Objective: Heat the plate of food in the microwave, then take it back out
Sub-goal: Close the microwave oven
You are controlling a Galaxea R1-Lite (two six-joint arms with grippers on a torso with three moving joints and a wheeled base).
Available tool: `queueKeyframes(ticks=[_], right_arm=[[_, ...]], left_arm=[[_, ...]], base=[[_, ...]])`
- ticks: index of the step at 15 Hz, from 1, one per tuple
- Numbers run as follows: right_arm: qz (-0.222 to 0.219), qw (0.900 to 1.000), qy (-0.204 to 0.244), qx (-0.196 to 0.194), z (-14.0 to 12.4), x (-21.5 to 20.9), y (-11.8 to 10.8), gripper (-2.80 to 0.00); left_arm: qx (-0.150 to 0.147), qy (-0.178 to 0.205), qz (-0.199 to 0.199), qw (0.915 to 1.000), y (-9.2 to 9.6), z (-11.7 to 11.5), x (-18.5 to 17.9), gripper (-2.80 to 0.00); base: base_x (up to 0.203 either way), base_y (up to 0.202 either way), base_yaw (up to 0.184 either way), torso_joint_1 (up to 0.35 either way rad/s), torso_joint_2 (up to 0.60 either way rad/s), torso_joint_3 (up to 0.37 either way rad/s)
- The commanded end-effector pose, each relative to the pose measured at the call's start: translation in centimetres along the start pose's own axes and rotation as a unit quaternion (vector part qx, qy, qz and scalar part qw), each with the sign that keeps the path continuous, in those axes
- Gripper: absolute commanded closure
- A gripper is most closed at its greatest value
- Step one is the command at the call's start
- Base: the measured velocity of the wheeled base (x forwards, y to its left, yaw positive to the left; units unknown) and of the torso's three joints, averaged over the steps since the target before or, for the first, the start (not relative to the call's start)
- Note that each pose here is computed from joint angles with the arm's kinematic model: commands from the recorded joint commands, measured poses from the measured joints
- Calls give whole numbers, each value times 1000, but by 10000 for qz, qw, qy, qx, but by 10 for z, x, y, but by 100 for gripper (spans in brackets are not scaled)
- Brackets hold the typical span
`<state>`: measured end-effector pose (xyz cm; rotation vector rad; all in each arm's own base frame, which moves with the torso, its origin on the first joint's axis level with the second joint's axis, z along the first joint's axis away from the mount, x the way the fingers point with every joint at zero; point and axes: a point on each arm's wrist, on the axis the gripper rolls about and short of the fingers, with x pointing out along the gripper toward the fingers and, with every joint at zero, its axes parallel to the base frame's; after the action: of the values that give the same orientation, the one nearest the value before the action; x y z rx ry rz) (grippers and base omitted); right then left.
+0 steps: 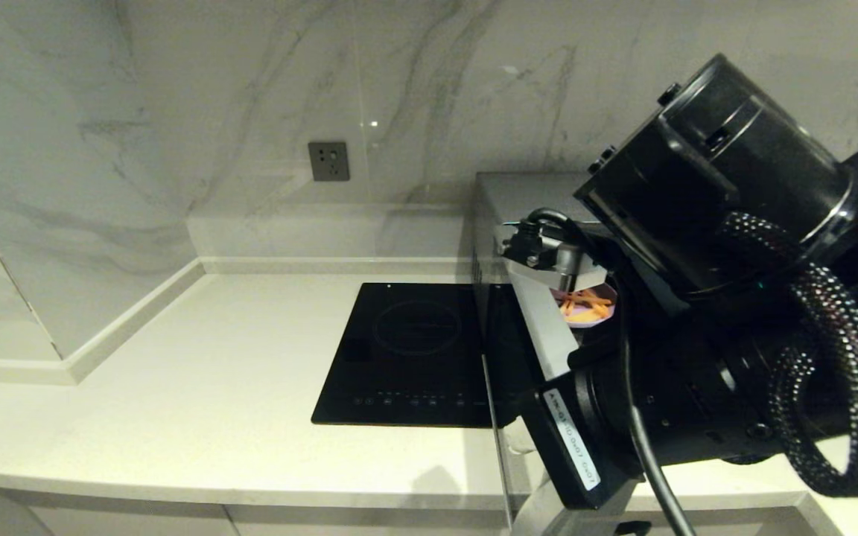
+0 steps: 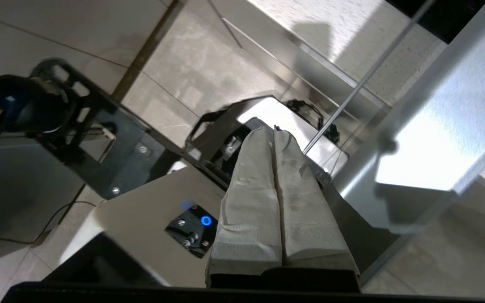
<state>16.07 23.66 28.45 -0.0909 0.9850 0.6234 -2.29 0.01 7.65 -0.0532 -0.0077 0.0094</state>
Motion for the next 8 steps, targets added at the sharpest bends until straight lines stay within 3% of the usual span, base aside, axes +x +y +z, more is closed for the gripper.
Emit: queueKeyframes(ticks=[1,4,8], right_arm=[[-235,9995,56,186,2,5,-13,0],[-842,9950,-154,516,1,2,-29,0],[-1880,9717,-766,1209,-16,-11,-60,0]], left_arm=[[-2,-1,6,10000,0,0,0,0],[-2,-1,6,10000,0,0,0,0],[-2,-1,6,10000,0,0,0,0]], base=[[0,0,0,0,0,0],[0,0,0,0,0,0],[0,0,0,0,0,0]])
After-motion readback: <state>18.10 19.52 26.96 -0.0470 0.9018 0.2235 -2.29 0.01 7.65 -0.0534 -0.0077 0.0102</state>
